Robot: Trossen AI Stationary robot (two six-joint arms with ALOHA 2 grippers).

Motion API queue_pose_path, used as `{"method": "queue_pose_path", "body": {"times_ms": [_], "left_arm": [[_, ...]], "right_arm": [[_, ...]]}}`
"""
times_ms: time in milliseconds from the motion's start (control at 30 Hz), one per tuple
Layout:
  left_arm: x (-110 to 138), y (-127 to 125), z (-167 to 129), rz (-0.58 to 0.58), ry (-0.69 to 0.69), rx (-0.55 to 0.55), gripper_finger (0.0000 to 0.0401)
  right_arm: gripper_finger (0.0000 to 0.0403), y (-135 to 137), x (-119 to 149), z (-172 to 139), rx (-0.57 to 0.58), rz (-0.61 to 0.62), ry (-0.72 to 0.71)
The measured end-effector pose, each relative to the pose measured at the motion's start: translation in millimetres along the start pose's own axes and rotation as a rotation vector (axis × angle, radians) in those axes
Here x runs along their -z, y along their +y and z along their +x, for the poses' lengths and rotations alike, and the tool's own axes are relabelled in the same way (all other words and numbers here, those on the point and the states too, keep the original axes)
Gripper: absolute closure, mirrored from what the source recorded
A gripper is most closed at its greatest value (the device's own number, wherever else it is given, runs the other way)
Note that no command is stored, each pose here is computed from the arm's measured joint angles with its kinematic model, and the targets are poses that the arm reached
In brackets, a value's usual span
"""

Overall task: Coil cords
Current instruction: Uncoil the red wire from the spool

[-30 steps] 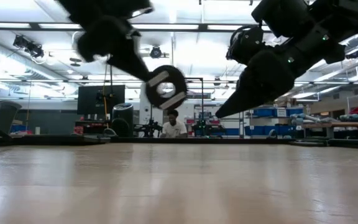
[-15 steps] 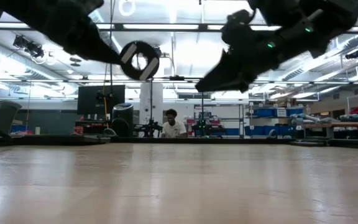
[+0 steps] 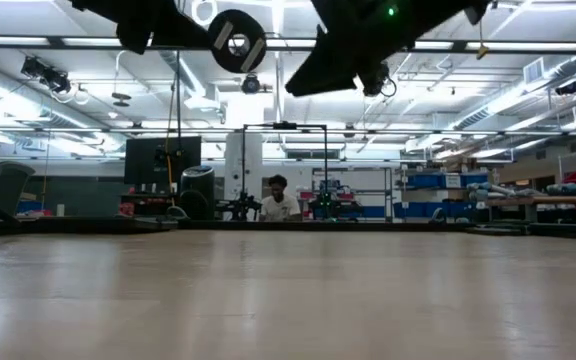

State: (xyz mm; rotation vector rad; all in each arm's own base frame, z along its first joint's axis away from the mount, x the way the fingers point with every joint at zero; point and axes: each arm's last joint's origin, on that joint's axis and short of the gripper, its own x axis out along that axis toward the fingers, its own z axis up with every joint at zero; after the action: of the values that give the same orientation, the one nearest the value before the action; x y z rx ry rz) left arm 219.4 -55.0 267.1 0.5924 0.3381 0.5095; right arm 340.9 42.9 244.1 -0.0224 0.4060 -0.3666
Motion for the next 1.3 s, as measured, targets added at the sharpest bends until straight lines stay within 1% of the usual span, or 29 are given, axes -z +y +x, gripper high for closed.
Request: {"method": "queue_pose_path", "body": {"times_ms": [100,267,400,467,667,833,933,1167,1300], "left_arm": [[0,0,0,0.071,0.004,-0.004,0.0401],[-1,0,0,0.096,0.004,-0.01,0.0401],[-1,0,0,0.096,0.004,-0.009,0.0401],[-1,0,0,0.097,0.005,-0.009,0.0401],[0,0,0,0.098,0.006,-0.008,0.0401],[0,0,0,0.097,0.005,-0.007,0.0401],[0,0,0,0.097,0.005,-0.006,0.0401],[-2,0,0,0.081,-0.006,-0.012,0.0401],[-3,1,0,0.07,-0.013,-0.015,0.0401]], "right_arm": [[0.0312,10,-5,-7,0.016,-0.045,0.023],[0.0312,20,-13,-17,0.048,-0.094,0.054],[0.0312,24,-17,-21,0.097,-0.128,0.035],[0.0311,24,-17,-22,0.104,-0.15,0.036],[0.0303,24,-18,-22,0.104,-0.167,0.032],[0.0287,24,-21,-21,0.109,-0.185,0.003],[0.0281,22,-25,-20,0.112,-0.177,-0.024],[0.028,18,-28,-14,0.101,-0.165,-0.053],[0.028,16,-31,-11,0.076,-0.154,-0.068]]}}
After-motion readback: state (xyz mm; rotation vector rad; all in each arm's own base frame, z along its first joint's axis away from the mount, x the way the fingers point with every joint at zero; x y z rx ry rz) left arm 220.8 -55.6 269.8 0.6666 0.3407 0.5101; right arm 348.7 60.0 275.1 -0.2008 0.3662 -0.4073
